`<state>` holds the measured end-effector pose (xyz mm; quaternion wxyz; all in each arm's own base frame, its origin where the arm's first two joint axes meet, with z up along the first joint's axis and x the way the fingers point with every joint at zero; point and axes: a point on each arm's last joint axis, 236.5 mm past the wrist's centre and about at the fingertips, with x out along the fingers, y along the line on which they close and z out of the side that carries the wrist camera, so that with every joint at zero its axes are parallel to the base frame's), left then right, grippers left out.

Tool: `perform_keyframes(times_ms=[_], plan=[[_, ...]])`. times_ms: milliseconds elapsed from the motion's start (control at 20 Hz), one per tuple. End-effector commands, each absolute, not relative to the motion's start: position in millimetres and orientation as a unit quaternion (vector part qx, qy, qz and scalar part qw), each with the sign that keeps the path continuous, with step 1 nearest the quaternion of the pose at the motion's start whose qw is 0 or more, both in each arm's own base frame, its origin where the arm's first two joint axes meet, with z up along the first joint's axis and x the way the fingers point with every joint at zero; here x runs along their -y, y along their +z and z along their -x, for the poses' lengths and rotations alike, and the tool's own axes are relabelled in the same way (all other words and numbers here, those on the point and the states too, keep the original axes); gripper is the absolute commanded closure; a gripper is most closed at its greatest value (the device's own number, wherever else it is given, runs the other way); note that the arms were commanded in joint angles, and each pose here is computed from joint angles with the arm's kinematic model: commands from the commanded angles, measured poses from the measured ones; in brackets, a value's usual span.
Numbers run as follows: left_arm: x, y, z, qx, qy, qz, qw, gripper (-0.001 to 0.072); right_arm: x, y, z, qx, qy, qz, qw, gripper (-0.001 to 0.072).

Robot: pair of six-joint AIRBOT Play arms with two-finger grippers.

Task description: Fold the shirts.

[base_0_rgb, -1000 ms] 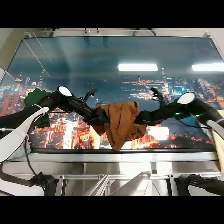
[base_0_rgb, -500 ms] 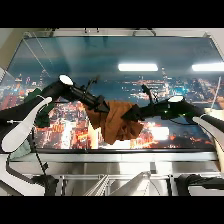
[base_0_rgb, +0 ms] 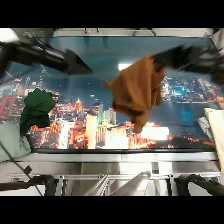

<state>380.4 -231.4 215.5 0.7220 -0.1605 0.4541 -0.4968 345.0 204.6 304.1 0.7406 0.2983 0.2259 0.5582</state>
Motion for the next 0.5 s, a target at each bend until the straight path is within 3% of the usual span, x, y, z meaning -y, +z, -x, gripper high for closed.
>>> perform_keyframes(times_ms=[0, 150, 250, 450], plan=[[218.2, 287.5, -366.9, -0.373, -0.491, 0.136, 0.775, 0.0690, -195.3, 358.0, -321.8, -0.174, 0.534, -0.262, 0.785, 0.0692], [232.2, 284.6, -346.9, -0.390, -0.509, 0.124, 0.757, 0.0689, -215.1, 291.4, -319.1, -0.286, 0.498, -0.208, 0.791, 0.0693], [252.2, 260.6, -334.5, -0.421, -0.523, 0.128, 0.730, 0.0689, -242.2, 237.8, -307.8, -0.355, 0.496, -0.173, 0.773, 0.0693], [255.3, 142.5, -313.6, -0.551, -0.471, 0.097, 0.682, 0.0690, -291.7, 133.1, -295.0, -0.457, 0.487, -0.166, 0.726, 0.0691]])
